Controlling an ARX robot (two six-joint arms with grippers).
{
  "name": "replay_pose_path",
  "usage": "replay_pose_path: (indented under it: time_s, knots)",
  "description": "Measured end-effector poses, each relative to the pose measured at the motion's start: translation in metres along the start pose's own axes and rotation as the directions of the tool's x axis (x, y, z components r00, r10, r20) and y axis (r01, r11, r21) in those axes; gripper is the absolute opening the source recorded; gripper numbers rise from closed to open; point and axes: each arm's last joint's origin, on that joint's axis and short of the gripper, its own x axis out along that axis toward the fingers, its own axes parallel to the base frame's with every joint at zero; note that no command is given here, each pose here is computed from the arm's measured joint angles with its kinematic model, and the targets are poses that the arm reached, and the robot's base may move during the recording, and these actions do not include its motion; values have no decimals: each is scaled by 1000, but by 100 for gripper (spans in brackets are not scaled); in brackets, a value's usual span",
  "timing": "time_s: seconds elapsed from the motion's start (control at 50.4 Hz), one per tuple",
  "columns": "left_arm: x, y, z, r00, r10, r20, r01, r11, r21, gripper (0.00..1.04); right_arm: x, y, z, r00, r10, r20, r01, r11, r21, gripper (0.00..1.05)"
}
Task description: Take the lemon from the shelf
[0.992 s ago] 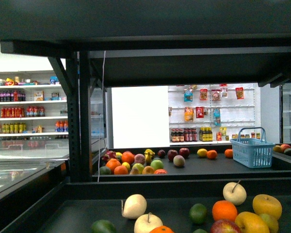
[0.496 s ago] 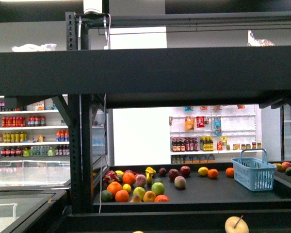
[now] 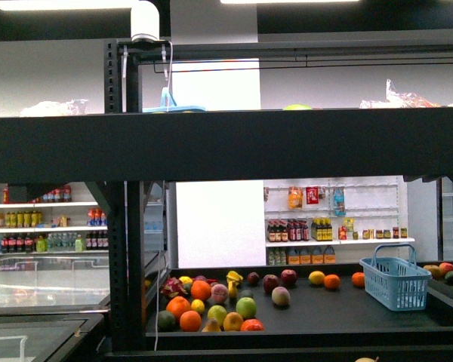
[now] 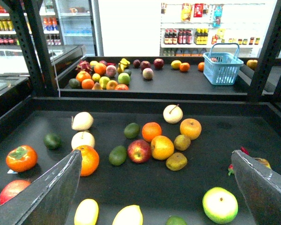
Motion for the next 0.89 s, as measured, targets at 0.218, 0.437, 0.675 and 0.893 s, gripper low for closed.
replay_pose_path:
  time_s: [0.218, 0.437, 0.675, 0.893]
  knots:
    - [7, -2, 46, 999, -43, 18, 46, 946, -322, 97, 0, 0, 0, 1000, 0, 0, 0, 1000, 0, 97]
    - [33, 19, 114, 997, -3, 73, 44, 826, -563, 97, 0, 0, 0, 1000, 0, 0, 0, 1000, 0, 97]
    - [91, 71, 138, 986, 164, -21, -111, 564, -818, 97, 0, 0, 0, 1000, 0, 0, 0, 1000, 0, 97]
    - [134, 90, 149, 978, 192, -79, -158, 444, -882, 97, 0, 0, 0, 1000, 0, 0, 0, 1000, 0, 97]
